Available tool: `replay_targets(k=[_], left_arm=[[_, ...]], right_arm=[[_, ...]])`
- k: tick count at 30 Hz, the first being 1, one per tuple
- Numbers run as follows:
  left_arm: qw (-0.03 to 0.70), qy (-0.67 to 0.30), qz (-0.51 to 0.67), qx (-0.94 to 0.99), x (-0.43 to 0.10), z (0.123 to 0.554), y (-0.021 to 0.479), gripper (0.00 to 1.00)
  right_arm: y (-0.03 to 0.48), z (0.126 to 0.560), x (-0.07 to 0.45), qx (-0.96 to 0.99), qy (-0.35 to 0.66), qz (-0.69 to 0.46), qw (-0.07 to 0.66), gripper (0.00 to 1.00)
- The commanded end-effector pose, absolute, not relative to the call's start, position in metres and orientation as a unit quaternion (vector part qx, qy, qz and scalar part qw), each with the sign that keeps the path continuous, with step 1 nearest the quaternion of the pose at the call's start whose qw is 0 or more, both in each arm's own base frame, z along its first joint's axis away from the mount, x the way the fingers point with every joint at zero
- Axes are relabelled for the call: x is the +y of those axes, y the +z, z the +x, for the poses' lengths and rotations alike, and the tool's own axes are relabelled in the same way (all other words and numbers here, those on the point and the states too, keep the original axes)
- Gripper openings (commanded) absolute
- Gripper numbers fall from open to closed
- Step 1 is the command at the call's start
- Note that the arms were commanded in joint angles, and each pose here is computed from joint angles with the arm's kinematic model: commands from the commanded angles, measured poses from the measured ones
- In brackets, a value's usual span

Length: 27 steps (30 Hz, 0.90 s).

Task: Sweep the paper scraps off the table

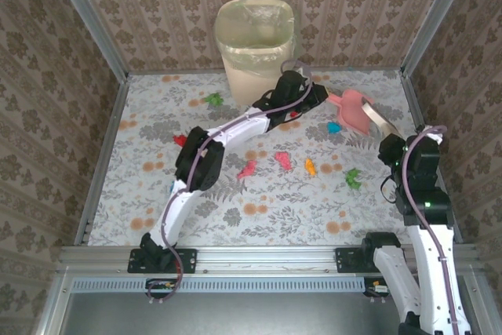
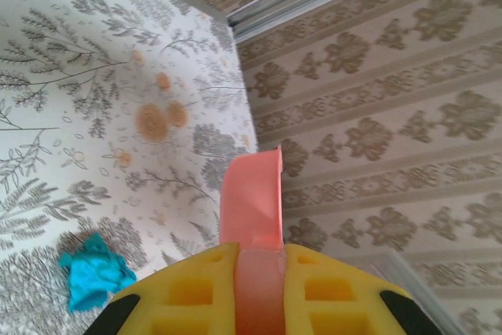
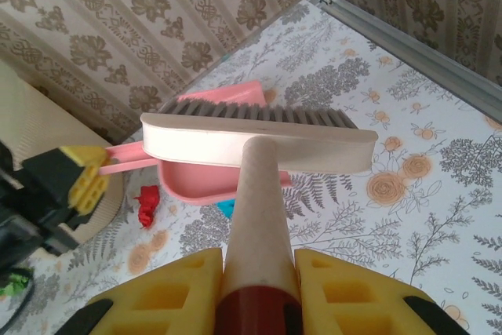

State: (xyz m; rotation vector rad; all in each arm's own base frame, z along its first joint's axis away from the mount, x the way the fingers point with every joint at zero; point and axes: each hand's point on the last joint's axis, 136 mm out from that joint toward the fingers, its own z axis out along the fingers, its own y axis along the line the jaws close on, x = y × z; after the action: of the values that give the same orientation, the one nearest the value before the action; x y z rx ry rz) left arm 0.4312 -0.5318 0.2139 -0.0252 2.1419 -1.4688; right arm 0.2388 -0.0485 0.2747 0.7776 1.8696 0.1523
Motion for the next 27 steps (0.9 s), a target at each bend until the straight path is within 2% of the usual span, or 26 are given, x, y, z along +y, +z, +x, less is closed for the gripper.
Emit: replay_targets(k=[1,11,20,27], left_arm=[[0.321,-0.572,0.016,0.755,-0.515,0.412,0.275,0.00],[0.390,-0.547,-0.027,0.740,-0.402,0.348,0.308,0.00],[0.439,-0.453,-0.108,0.768,-0.248,0.284,0.304,0.00],[0.472,-0.353,-0.199,0.783,-0.124,0.229,0.285,0.00]], right_arm=[[0.291,0.227,-0.047,0.767,0.077,0.326,0.547,0.00],[0.322,0.224,-0.012,0.758,0.182,0.285,0.558,0.00],[0.317,0.258,0.040,0.778,0.302,0.224,0.504,0.00],[0.307,0.279,0.115,0.822,0.295,0.095,0.478,0.00]])
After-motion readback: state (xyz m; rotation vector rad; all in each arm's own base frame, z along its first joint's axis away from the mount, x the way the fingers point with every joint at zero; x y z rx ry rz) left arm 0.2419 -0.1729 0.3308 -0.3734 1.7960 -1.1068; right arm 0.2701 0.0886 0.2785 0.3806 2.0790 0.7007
